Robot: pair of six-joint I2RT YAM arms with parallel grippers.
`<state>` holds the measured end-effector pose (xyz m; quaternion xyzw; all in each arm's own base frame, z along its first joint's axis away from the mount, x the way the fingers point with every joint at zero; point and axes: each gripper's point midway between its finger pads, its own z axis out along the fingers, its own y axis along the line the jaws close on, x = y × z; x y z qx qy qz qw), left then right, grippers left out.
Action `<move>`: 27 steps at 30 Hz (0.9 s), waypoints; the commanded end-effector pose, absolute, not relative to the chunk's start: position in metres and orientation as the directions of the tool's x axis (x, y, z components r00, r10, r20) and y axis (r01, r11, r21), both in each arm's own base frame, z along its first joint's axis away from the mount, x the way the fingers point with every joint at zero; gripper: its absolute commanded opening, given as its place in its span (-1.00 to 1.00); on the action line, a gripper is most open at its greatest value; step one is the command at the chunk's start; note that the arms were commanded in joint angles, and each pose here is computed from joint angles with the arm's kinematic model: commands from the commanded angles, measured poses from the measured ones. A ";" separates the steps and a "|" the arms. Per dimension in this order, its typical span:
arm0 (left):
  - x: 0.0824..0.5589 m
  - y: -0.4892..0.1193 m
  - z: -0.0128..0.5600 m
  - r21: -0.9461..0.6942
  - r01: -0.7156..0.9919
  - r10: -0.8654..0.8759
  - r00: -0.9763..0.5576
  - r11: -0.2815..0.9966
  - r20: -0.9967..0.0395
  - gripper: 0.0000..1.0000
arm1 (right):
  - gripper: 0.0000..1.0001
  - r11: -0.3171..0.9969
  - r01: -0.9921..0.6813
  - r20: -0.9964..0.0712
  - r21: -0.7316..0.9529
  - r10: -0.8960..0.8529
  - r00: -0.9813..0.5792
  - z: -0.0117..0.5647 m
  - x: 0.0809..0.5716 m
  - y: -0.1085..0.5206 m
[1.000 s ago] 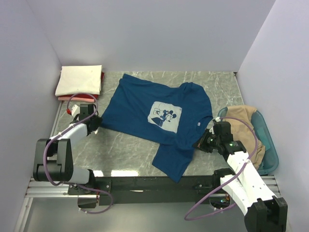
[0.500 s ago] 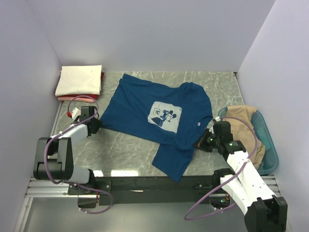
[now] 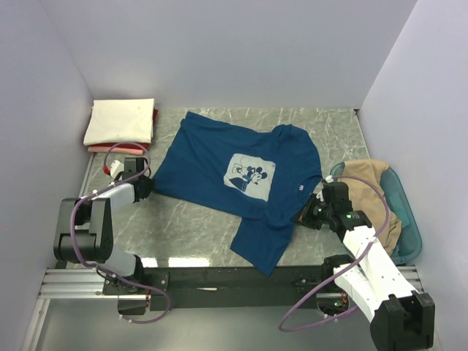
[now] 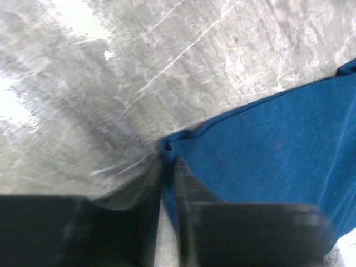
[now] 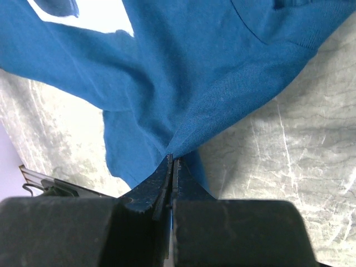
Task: Fold and stack the t-shirts
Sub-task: Flatten the tshirt out
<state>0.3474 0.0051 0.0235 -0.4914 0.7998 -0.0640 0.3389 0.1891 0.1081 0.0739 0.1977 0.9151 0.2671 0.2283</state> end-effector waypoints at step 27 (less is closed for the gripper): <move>0.260 0.013 0.462 -0.712 -0.193 -0.704 0.120 0.675 -0.700 -0.99 | -1.00 0.726 -0.020 -0.691 0.687 0.645 -0.325 0.407 0.218 0.065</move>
